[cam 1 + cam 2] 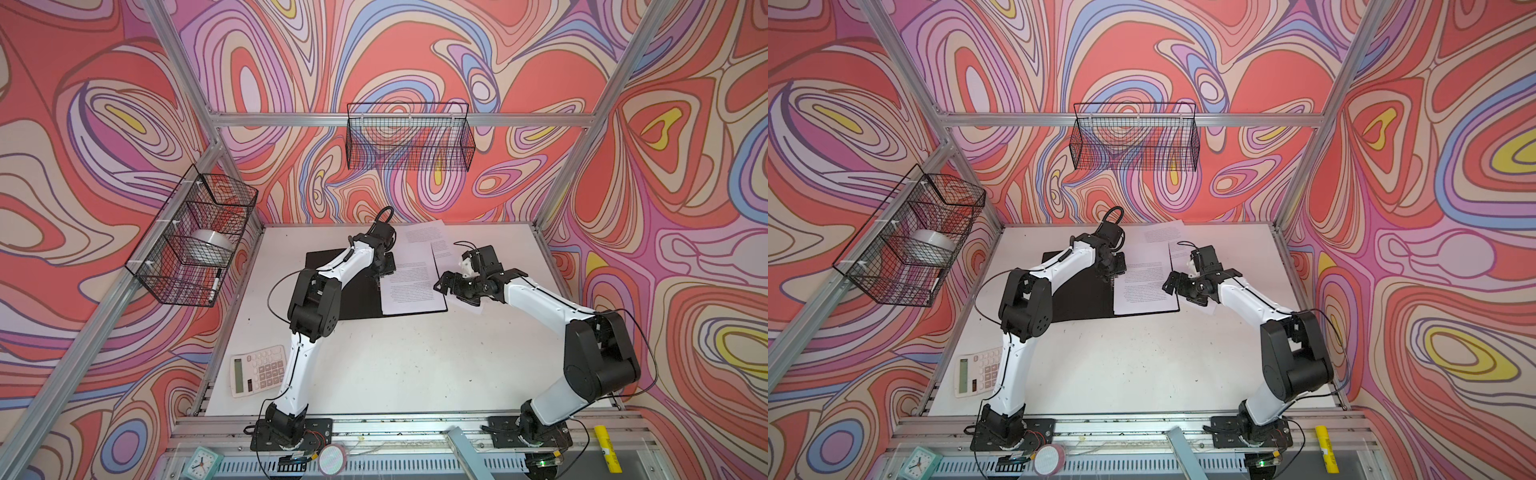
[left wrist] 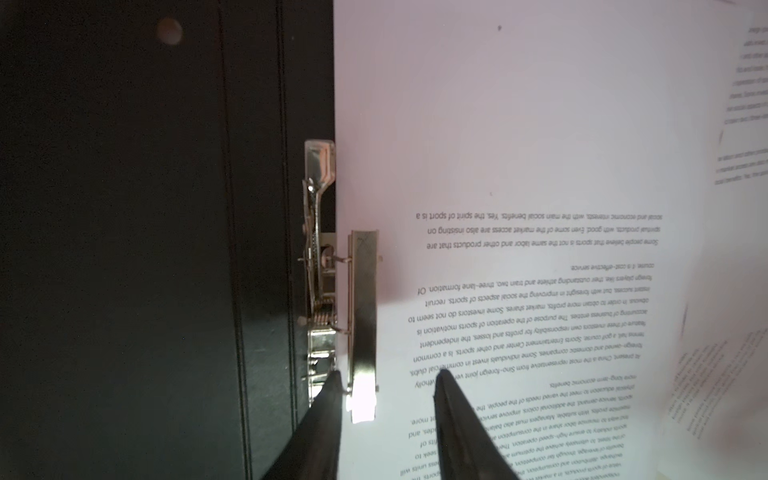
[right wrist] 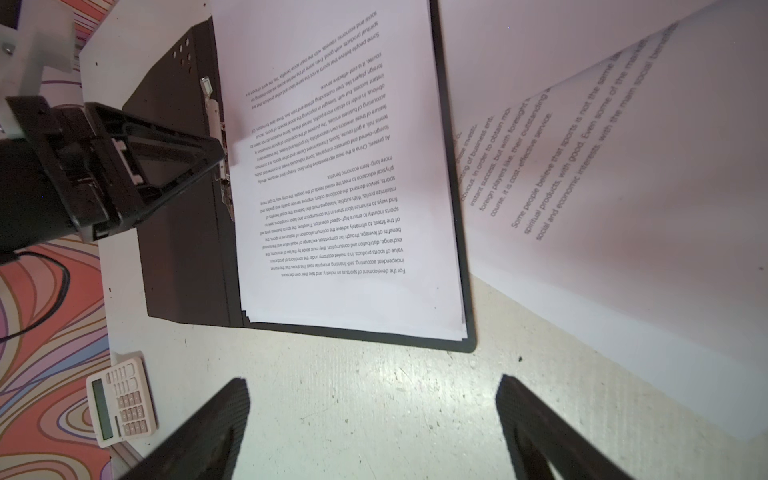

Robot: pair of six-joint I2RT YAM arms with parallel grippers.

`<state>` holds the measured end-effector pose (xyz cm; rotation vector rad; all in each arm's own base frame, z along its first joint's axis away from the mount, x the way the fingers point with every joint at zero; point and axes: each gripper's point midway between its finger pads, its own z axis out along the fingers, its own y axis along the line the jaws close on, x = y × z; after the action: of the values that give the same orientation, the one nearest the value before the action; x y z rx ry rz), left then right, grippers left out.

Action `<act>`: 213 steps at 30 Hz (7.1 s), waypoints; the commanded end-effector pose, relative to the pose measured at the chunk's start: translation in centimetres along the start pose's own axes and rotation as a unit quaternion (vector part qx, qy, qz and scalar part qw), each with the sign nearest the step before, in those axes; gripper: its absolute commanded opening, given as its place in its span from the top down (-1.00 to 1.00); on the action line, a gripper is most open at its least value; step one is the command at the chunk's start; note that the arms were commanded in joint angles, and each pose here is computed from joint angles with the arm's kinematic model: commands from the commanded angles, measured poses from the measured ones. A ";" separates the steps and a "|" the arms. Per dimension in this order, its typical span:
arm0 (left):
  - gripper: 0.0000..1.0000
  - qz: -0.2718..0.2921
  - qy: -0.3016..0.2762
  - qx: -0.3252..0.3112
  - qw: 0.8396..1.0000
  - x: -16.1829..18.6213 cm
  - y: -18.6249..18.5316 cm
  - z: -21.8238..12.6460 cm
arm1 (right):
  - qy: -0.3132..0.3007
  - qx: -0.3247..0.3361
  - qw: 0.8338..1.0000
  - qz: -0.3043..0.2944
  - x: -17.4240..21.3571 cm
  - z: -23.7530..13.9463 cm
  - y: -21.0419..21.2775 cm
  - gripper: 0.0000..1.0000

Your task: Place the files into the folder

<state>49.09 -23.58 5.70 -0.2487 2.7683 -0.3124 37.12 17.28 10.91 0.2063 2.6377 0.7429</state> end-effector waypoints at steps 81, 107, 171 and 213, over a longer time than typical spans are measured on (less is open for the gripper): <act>0.90 0.014 -0.011 -0.063 0.998 0.1 3.0 -1.2 | 0.030 -0.010 0.999 0.006 1.5 2.1 -0.7 -0.97; 0.89 0.035 0.037 -0.056 0.997 10.2 6.9 -5.3 | -0.035 0.036 0.992 0.112 -2.9 -0.1 -6.6 -0.97; -1.00 0.145 -0.058 0.173 0.972 14.4 -0.9 -21.9 | 0.038 0.106 0.972 0.204 -0.5 2.2 -15.8 -0.84; -0.71 0.129 0.179 0.288 0.932 16.8 -18.7 -0.1 | 0.012 0.079 0.973 0.215 0.5 -0.2 -16.3 -0.51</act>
<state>36.64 -45.38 7.07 0.3410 2.7757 -1.2191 36.63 3.37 3.58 0.8142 2.6815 0.6577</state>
